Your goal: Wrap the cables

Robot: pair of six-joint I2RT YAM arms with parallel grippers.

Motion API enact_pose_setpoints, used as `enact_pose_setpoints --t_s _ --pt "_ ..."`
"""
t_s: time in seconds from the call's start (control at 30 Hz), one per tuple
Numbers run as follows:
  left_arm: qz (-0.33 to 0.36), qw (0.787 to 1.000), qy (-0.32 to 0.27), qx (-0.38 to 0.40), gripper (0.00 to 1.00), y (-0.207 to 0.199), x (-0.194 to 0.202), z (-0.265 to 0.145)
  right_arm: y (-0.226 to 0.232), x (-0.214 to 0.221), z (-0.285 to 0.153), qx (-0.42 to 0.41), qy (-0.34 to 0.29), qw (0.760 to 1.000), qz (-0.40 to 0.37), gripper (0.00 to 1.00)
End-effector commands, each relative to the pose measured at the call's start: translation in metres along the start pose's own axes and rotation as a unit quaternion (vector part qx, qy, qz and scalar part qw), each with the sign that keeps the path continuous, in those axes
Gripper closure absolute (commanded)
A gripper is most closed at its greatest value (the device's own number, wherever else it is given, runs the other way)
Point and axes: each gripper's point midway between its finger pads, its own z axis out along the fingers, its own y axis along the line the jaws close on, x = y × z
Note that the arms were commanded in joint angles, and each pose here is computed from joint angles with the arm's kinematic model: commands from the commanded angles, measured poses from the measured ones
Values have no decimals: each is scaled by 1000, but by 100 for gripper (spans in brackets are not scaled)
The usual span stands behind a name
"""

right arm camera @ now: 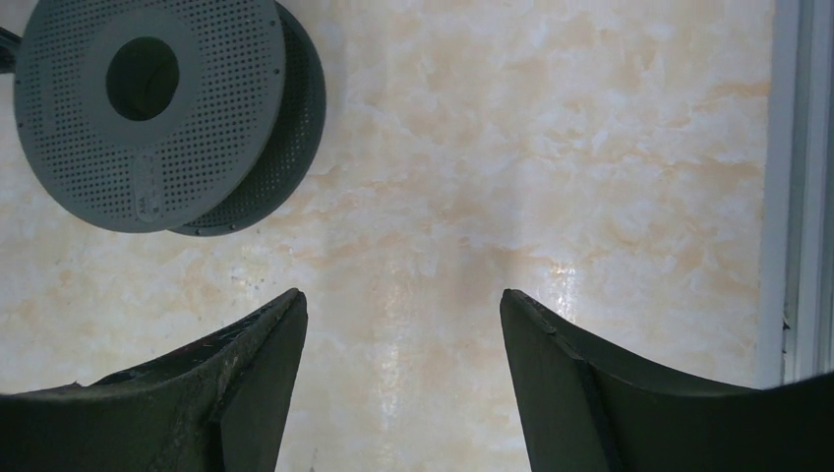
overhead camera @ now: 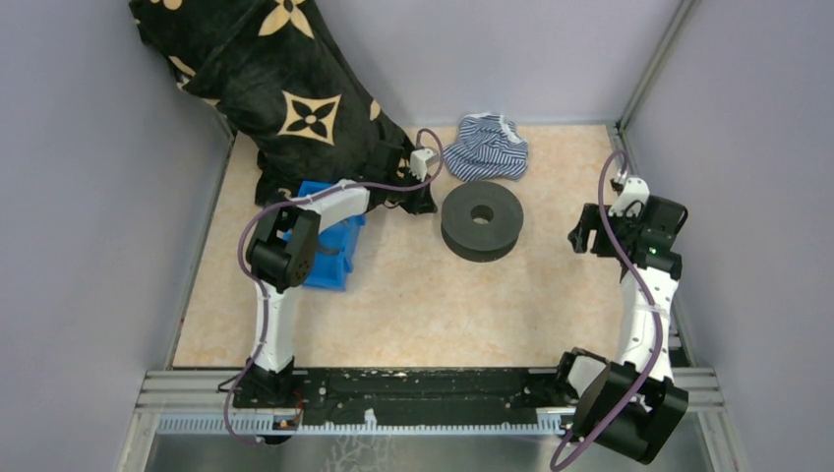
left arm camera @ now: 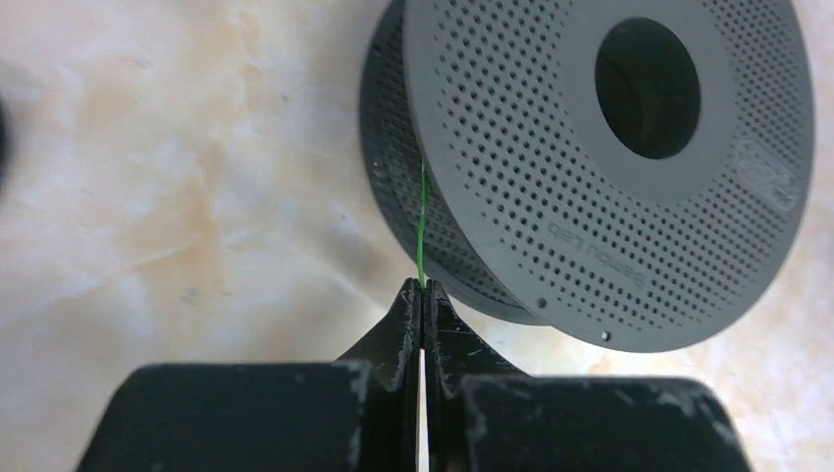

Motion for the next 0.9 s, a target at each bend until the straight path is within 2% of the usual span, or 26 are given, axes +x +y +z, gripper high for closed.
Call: enact_pose_setpoints --t_s 0.0,0.57,0.87 --pt "-68 996 -13 59 100 -26 4 4 15 -17 -2 -43 -36 998 -21 28" --pt "-200 972 8 123 100 -49 32 33 16 -14 -4 -43 -37 998 -30 28" --pt "-254 957 1 143 100 -60 45 35 16 -13 -3 -43 -35 998 -30 28"
